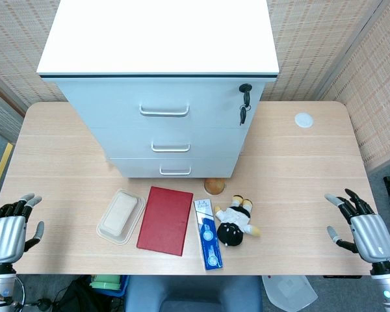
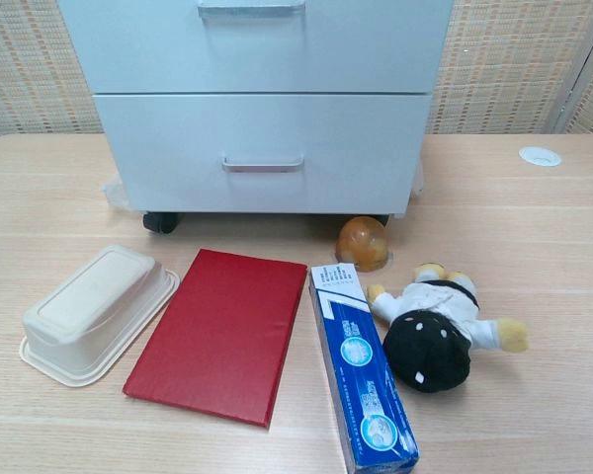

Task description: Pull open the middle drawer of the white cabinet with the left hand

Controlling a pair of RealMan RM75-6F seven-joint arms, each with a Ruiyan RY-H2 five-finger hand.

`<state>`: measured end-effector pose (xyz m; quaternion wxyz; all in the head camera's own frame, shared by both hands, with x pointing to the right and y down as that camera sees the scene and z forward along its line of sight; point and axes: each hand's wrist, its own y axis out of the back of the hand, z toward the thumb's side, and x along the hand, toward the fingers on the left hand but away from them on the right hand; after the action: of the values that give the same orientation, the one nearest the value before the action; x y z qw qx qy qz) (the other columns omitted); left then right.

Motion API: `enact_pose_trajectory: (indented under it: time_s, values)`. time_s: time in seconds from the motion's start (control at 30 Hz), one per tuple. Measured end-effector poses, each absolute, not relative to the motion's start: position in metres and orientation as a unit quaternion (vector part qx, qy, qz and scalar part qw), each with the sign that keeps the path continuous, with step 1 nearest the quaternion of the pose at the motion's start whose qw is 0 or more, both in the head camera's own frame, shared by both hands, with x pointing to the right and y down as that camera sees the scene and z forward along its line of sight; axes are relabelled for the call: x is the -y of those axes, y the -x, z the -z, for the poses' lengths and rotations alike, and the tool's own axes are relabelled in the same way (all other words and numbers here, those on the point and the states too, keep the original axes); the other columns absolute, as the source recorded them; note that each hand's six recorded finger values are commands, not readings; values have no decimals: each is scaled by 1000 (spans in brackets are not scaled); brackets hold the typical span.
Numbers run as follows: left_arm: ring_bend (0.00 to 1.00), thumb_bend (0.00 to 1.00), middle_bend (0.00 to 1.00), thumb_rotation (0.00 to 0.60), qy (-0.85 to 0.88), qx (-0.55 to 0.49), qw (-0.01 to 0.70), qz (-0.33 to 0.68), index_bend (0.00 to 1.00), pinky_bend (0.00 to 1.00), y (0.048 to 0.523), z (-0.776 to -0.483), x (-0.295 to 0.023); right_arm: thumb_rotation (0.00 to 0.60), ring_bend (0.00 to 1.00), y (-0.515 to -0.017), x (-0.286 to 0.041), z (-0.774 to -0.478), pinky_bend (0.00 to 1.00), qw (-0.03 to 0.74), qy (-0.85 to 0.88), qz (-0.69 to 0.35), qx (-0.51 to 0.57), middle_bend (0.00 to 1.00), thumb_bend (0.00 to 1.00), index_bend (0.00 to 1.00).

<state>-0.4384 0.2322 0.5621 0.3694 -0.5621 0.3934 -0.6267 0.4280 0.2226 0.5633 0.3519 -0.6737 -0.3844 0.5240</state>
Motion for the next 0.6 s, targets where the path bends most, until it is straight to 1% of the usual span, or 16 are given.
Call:
enact_pose_trajectory:
  time_s: [0.5, 0.57, 0.6]
  values:
    - [261, 400, 207, 600, 569, -390, 372, 621, 226, 229, 437, -560, -232, 600, 143, -429, -225, -560, 182, 353, 671, -523, 388, 247, 307, 185]
    - [268, 400, 208, 600, 574, -389, 379, 613, 225, 249, 433, -558, -230, 600, 143, -429, -225, -559, 182, 353, 671, -523, 389, 247, 308, 184]
    - [282, 400, 217, 600, 578, -388, 382, 608, 226, 279, 432, -557, -228, 600, 143, -429, -225, -559, 182, 354, 671, -522, 390, 247, 308, 184]
